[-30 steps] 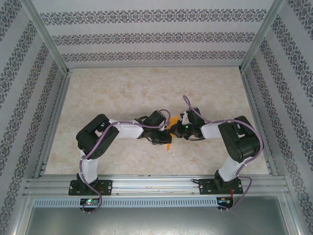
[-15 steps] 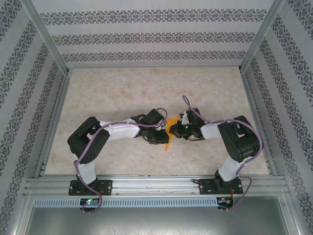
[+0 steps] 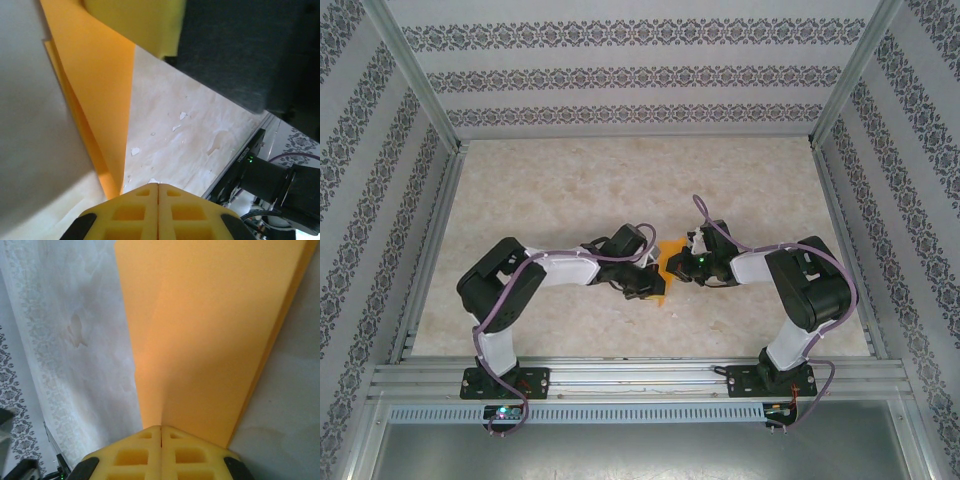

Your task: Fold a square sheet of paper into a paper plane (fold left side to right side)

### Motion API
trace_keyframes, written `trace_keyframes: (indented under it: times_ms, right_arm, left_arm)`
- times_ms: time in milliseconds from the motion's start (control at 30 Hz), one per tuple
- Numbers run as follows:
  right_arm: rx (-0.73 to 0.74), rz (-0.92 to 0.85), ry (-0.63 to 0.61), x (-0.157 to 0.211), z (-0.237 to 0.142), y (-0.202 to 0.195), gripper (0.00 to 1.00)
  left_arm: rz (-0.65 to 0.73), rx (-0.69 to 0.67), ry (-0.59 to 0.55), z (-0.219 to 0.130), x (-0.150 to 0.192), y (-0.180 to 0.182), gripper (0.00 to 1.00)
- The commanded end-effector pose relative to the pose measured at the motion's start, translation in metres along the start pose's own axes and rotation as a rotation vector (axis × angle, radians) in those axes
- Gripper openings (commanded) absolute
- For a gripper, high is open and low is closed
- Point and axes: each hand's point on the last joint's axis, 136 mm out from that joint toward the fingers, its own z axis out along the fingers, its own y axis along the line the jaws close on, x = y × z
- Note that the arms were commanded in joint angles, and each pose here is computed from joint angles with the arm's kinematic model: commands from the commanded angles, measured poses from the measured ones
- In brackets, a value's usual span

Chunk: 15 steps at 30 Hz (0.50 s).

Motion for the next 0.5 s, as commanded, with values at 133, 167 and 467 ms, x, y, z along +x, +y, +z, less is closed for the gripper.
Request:
trace_keyframes:
  times_ms: [133, 167, 467]
  right_arm:
    - [0.256, 0.104, 0.053, 0.031, 0.003, -0.073, 0.00]
    - [0.257, 0.103, 0.053, 0.031, 0.002, -0.073, 0.00]
    - [0.270, 0.100, 0.056, 0.031, 0.002, -0.075, 0.00]
  left_arm:
    - [-0.005, 0.065, 0.023, 0.011, -0.005, -0.008, 0.05]
    - [-0.009, 0.061, 0.028, 0.012, -0.004, -0.005, 0.05]
    - [-0.022, 0.031, 0.041, 0.019, 0.000, 0.006, 0.05]
